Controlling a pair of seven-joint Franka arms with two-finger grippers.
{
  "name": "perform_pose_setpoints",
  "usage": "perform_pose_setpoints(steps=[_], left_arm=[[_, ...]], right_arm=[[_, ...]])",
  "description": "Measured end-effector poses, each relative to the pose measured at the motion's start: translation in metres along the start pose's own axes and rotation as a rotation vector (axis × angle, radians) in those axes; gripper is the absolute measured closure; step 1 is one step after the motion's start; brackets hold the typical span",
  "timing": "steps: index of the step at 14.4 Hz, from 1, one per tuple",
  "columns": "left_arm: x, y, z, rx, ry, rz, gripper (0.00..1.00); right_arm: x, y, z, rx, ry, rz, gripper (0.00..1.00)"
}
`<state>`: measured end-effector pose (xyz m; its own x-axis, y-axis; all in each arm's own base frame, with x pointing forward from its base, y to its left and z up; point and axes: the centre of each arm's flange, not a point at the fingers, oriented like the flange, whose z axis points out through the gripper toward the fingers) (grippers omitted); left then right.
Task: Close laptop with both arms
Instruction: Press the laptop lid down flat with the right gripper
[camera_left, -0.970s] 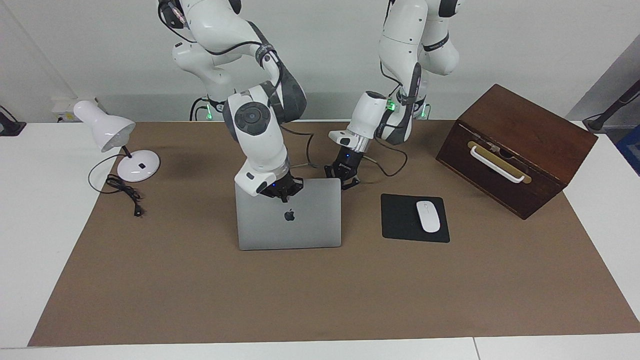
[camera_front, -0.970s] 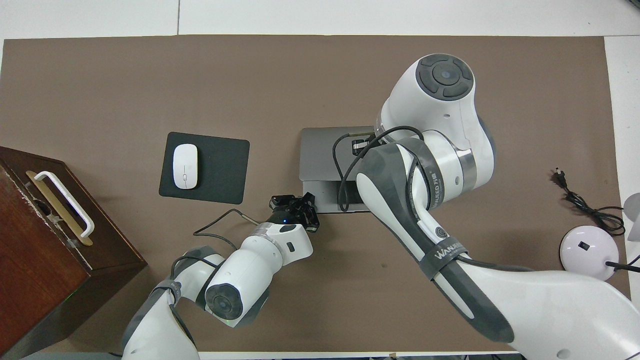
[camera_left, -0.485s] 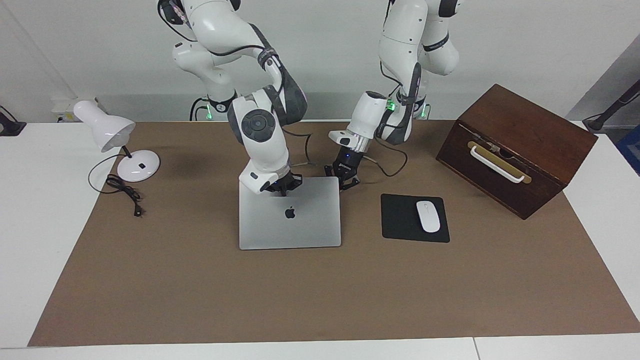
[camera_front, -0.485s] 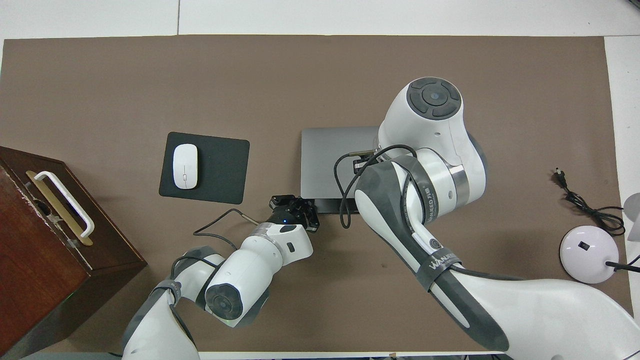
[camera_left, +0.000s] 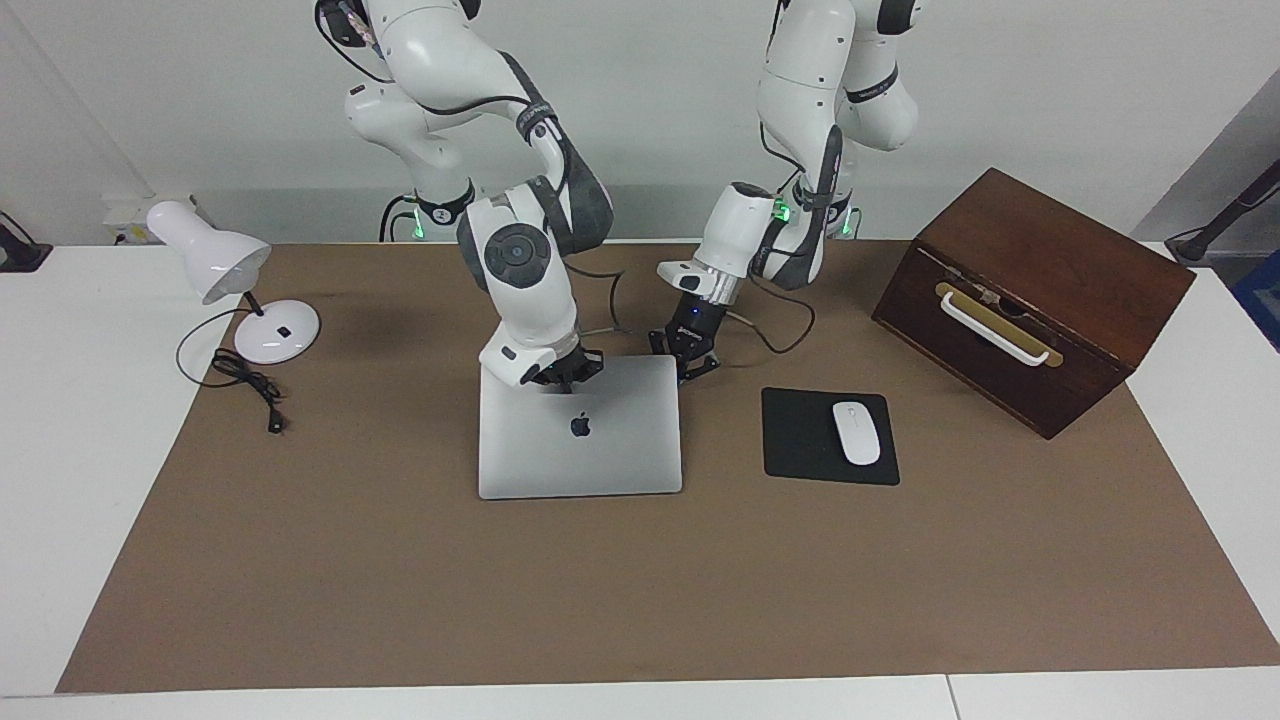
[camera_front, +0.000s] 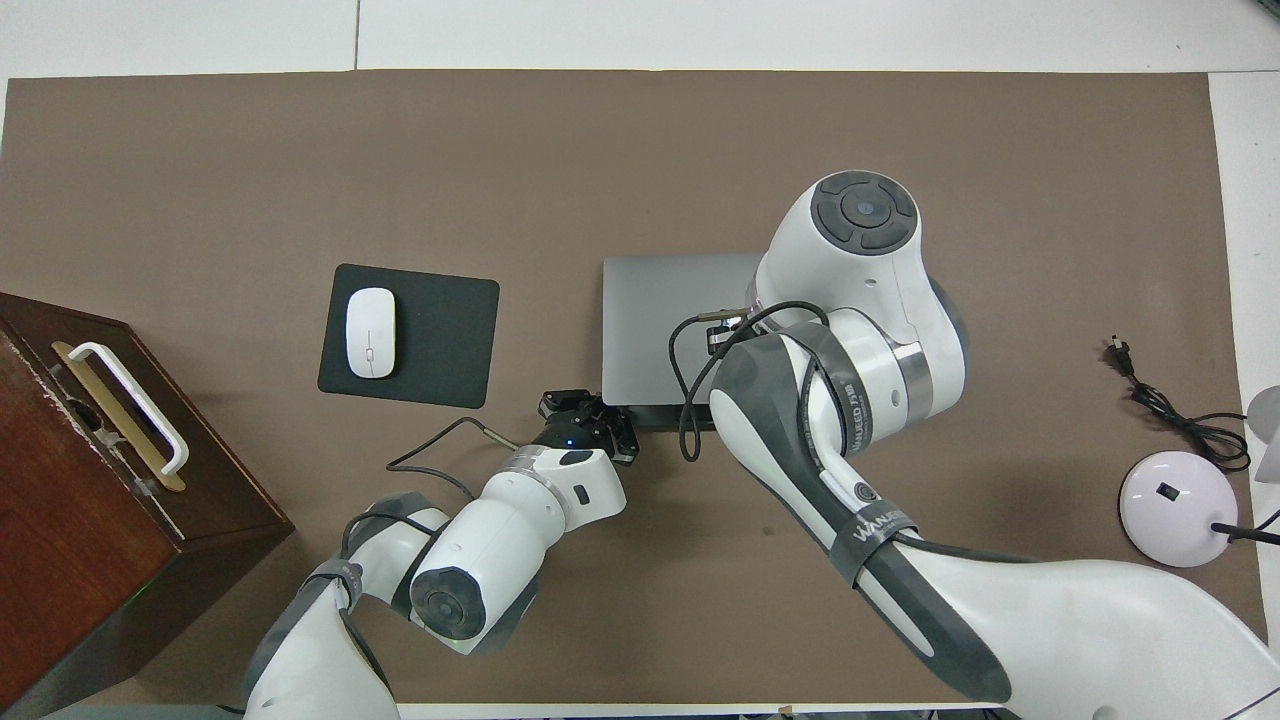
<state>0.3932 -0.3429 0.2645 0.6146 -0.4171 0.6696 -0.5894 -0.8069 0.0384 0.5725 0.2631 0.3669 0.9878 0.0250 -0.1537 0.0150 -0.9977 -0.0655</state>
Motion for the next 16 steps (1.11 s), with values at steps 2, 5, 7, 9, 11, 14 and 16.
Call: perform_pose_setpoints(steps=[2,5,7,9,11,14,16], left_arm=[[0.000,0.000,0.000,0.000,0.000,0.000,0.99],[0.000,0.000,0.000,0.000,0.000,0.001,0.99],[0.000,0.000,0.000,0.000,0.000,0.009,0.99],[0.000,0.000,0.000,0.000,0.001,0.022,0.99],[0.000,0.000,0.000,0.000,0.001,0.030,0.99],[0.000,0.000,0.000,0.000,0.002,0.038,0.99],[0.000,0.000,0.000,0.001,0.003,0.041,0.99]], right_arm=[[-0.001,-0.001,0.004,0.001,0.004,-0.002,0.99],[-0.004,-0.005,0.012,0.003,0.005,-0.010,0.99],[-0.005,-0.004,0.015,0.004,0.008,-0.009,0.99],[-0.005,-0.004,0.017,0.004,0.009,-0.009,0.99],[-0.006,-0.004,0.019,0.004,0.010,-0.009,0.99],[-0.007,-0.003,0.021,0.006,0.016,-0.009,0.99],[-0.008,-0.003,0.021,0.007,0.020,-0.009,0.99]])
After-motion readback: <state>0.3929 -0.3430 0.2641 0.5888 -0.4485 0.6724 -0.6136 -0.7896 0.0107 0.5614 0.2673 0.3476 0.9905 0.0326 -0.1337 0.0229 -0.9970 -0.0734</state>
